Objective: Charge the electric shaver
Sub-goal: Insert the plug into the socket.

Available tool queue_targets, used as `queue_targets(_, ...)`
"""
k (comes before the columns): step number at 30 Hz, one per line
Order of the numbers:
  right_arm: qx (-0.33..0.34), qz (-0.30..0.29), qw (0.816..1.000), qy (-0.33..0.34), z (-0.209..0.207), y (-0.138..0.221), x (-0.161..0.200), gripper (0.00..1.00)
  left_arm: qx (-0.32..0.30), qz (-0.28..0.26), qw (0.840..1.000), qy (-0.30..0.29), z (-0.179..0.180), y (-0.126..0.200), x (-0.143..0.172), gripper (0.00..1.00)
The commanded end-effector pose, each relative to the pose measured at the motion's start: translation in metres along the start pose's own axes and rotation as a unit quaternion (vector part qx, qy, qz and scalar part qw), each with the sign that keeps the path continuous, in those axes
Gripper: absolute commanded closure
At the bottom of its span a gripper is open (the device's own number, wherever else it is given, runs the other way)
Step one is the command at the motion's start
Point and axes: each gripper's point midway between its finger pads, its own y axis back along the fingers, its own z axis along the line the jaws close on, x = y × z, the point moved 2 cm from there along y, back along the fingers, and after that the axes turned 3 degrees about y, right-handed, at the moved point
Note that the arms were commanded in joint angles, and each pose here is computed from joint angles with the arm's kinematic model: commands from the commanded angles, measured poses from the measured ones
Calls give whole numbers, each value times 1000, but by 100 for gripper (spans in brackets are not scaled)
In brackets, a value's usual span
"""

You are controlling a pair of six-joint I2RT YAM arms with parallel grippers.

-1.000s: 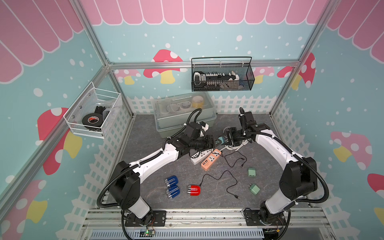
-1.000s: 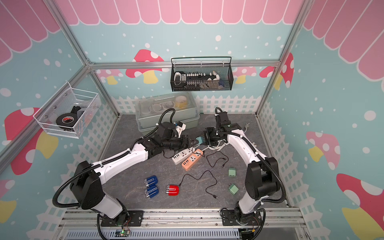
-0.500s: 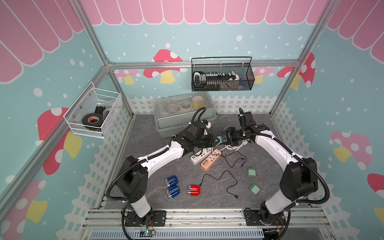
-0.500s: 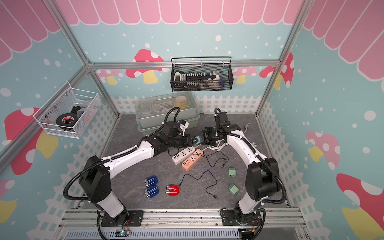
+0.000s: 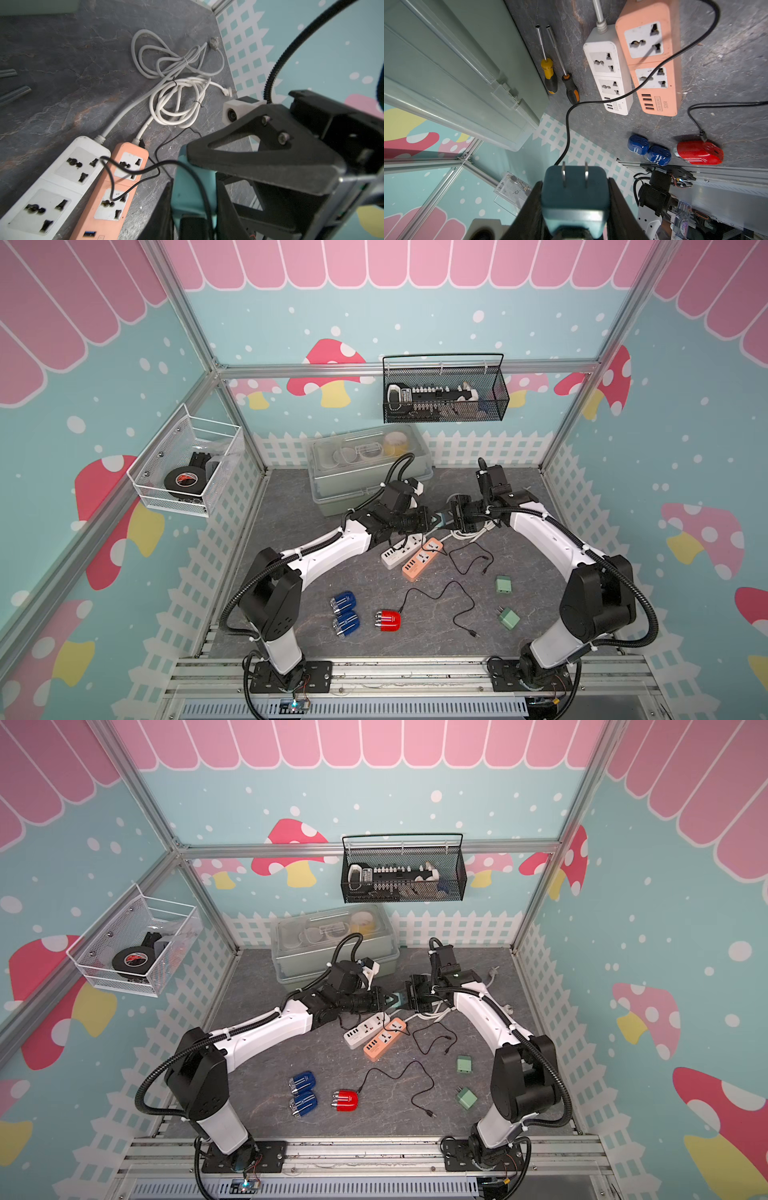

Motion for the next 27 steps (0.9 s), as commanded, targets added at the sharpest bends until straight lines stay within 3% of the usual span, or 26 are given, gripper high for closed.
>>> queue_targets(1,-4,15,1000,1,-2,6,14,100,9,-15,999,-29,-11,5,-7,94)
queue_targets(2,-3,13,1000,3,-3,6,13,94,6,-18,999,-28,-10,7,-9,98)
queue_targets(4,-2,4,1000,9,-4,6,10,67,-3,-25,999,-22,-7,15,-14,100)
queue_targets(6,7,-13,1000,17,-8,10,5,50,-17,-34,999,-16,0,26,-20,100)
queue_targets(9,27,-44,998,34,-14,21,-6,37,-51,-52,997,-11,14,50,-33,100)
queue_targets(15,47,-105,989,93,-8,48,-22,32,-123,-98,988,-10,38,109,-63,100)
queue_targets(20,84,-155,966,190,8,70,-28,33,-213,-126,968,-52,45,149,-84,100)
queue_targets(23,107,-181,946,246,12,81,-31,34,-232,-100,965,-74,51,141,-82,100)
queue_targets(27,130,-189,921,315,11,89,-32,36,-214,-6,970,-116,61,90,-56,100)
